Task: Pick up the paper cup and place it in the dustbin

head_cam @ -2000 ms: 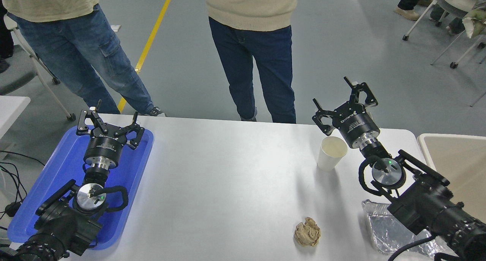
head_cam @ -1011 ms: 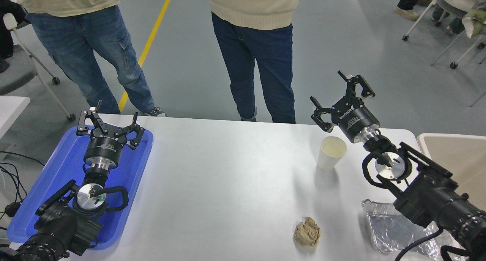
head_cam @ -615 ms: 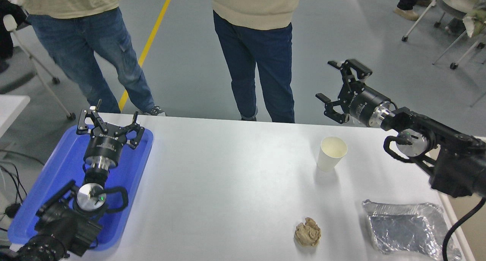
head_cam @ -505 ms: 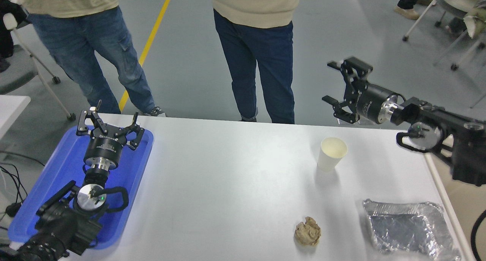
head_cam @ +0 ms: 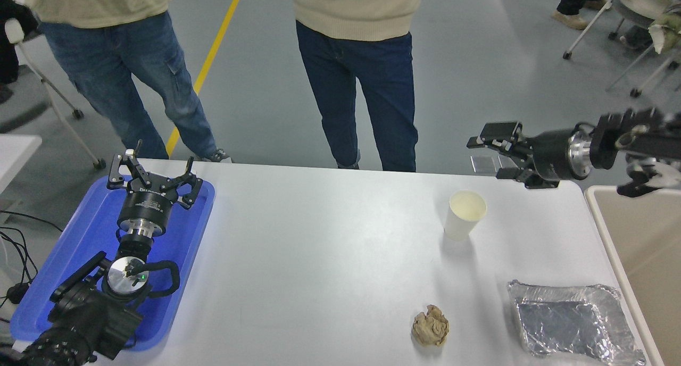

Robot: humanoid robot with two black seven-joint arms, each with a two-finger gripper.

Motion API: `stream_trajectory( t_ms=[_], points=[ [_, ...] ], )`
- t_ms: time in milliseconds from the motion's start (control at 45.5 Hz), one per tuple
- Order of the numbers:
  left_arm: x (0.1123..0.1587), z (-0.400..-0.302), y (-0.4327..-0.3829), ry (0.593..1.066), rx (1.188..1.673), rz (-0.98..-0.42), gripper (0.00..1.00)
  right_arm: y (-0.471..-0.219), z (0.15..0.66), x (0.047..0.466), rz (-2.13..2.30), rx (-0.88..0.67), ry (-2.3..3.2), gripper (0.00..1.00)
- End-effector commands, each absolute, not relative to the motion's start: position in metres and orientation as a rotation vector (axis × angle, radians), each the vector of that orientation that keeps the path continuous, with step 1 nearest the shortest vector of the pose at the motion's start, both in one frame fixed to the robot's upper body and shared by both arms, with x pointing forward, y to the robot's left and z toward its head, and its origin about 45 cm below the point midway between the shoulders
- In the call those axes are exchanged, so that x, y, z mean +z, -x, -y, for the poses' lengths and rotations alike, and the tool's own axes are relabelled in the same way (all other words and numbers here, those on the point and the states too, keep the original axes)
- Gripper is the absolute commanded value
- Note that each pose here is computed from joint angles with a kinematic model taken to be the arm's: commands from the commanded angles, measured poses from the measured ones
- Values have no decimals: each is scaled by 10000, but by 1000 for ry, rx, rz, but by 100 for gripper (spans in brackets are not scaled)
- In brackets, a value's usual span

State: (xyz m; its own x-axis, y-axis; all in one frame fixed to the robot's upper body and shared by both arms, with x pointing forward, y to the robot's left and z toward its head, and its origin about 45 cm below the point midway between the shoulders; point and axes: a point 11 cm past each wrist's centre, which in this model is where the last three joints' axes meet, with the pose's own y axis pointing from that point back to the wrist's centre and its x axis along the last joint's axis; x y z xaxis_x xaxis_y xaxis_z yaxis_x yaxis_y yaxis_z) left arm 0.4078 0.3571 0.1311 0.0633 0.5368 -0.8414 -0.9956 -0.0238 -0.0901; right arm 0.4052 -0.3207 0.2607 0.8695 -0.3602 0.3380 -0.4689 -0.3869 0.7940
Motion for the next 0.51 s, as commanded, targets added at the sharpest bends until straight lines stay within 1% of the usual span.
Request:
stream_trajectory(
  t_ms=[0,66,198,308,374,418,484],
  points=[
    [1315,-3571,-4080,853,1399,-706,100,-3725,3204,2974,377,163,-1846,100],
    [1311,-3564,-4080,853,1399,-708,100,-3589,3180,3014,329,138,-1830,100],
    [1313,-3571,-4080,852,1400,-706,100,-3421,3157,3170,279,115,-1804,100],
    [1313,-3571,-4080,852,1400,-706,100,-3317,3147,3271,251,89,-1799,100],
    [1306,-3565,-4075,853,1399,-708,100,-3258,3113,3261,223,69,-1800,100],
    [1315,-3571,-4080,853,1399,-706,100,-3232,3100,3253,207,60,-1796,100],
    [1306,-3568,-4076,854,1401,-708,100,-3208,3071,3237,181,51,-1784,100]
  ],
)
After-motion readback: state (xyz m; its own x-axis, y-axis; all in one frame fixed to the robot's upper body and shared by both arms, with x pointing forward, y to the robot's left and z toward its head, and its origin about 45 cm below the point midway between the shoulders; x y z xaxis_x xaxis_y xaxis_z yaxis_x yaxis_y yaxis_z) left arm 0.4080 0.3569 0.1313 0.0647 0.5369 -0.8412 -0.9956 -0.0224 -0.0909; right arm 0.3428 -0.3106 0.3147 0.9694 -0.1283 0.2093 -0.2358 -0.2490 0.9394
